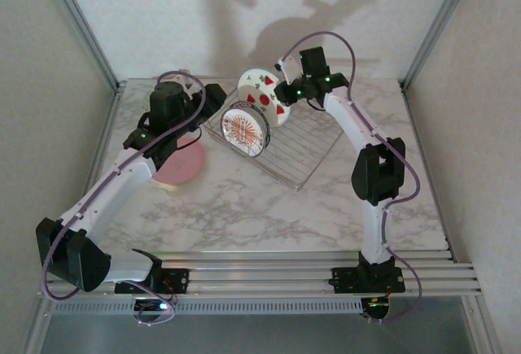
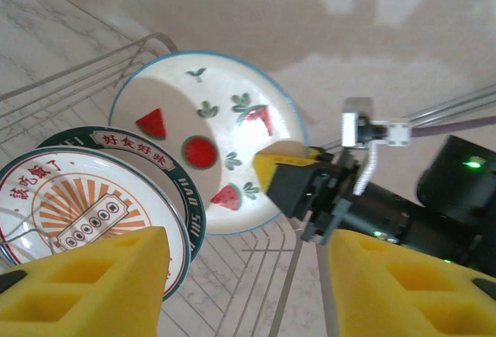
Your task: Unload the plates from the dish rack
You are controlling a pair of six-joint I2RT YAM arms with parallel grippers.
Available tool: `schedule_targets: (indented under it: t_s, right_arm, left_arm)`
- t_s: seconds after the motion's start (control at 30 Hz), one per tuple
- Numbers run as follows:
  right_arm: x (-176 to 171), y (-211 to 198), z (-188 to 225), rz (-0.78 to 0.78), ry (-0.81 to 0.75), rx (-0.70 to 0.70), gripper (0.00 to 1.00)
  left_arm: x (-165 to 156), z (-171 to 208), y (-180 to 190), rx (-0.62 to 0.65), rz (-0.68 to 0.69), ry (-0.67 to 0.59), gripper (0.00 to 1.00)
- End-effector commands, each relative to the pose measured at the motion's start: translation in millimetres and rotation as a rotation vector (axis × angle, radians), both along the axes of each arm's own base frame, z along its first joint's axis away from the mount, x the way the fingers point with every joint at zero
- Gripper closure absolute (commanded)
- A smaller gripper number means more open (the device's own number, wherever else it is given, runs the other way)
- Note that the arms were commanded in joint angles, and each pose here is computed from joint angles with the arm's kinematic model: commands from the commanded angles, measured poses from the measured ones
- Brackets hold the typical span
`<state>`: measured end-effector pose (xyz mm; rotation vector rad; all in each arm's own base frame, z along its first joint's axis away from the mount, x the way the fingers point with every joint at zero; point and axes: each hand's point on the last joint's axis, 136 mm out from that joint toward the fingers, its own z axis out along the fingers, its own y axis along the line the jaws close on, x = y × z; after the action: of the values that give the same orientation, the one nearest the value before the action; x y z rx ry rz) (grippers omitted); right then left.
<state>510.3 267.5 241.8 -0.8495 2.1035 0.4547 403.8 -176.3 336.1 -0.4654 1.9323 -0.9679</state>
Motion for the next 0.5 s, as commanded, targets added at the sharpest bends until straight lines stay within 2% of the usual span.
schedule_targets:
  t_s: [0.0, 0.13, 0.33, 0.47]
  right_arm:
    - [-1, -7, 91, 0.0, -0.218, 0.077, 1.0]
    - [0, -21, 105, -0.052, -0.254, 0.081, 1.0]
    - [-7, -53, 139, -0.152, -0.315, 0.156, 1.0]
    - [-16, -78, 160, -0.229, -0.303, 0.231, 1.0]
  left_arm:
    - [-1, 16, -9, -0.025, -0.031, -0.053, 0.43]
    - [3, 18, -15, -0.028, -0.04, -0.055, 0.43]
    - [9, 18, -30, -0.045, -0.073, -0.048, 0.43]
    - [14, 15, -49, -0.072, -0.114, -0.034, 0.42]
